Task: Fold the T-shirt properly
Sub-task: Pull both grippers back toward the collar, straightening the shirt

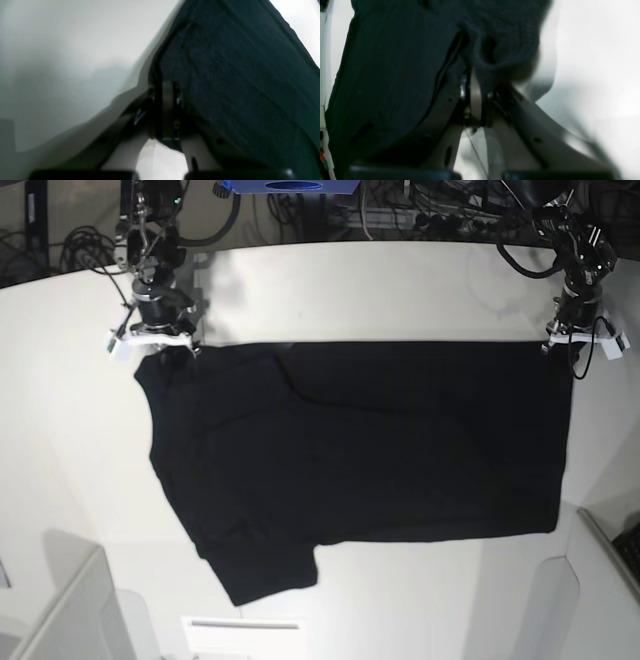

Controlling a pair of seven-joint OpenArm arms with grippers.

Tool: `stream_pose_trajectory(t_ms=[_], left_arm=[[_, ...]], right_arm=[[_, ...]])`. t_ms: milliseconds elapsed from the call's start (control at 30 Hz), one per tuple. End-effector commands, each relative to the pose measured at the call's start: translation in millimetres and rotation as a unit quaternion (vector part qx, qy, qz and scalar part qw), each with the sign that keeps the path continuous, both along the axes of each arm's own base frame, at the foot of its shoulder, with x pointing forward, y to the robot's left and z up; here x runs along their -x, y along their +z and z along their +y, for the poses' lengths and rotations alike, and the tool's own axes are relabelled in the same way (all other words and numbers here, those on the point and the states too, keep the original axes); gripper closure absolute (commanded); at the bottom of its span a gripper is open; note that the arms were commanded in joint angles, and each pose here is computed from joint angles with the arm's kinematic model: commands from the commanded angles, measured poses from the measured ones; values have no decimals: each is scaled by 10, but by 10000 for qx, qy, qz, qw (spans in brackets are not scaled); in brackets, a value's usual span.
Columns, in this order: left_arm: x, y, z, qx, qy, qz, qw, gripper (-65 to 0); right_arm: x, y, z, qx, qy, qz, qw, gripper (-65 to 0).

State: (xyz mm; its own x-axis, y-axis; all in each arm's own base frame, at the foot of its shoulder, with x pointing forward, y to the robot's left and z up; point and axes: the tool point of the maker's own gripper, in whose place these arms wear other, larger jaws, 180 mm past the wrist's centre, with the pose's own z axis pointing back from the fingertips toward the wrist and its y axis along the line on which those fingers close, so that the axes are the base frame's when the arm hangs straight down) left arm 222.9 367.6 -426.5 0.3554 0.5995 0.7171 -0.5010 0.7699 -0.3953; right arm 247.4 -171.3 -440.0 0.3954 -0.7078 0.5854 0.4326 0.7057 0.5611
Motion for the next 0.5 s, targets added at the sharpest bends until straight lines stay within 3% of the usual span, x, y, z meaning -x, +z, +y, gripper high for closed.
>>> stream_pose_trajectory(t_ms=[0, 467], left_arm=[[55, -31, 15, -34, -33, 181, 9998, 0], [365, 95, 90, -450, -230, 422, 9978, 0]], right_arm=[[-37, 65, -27, 60, 13, -124, 9999, 0], [273, 118, -403, 184, -238, 201, 9993, 0]])
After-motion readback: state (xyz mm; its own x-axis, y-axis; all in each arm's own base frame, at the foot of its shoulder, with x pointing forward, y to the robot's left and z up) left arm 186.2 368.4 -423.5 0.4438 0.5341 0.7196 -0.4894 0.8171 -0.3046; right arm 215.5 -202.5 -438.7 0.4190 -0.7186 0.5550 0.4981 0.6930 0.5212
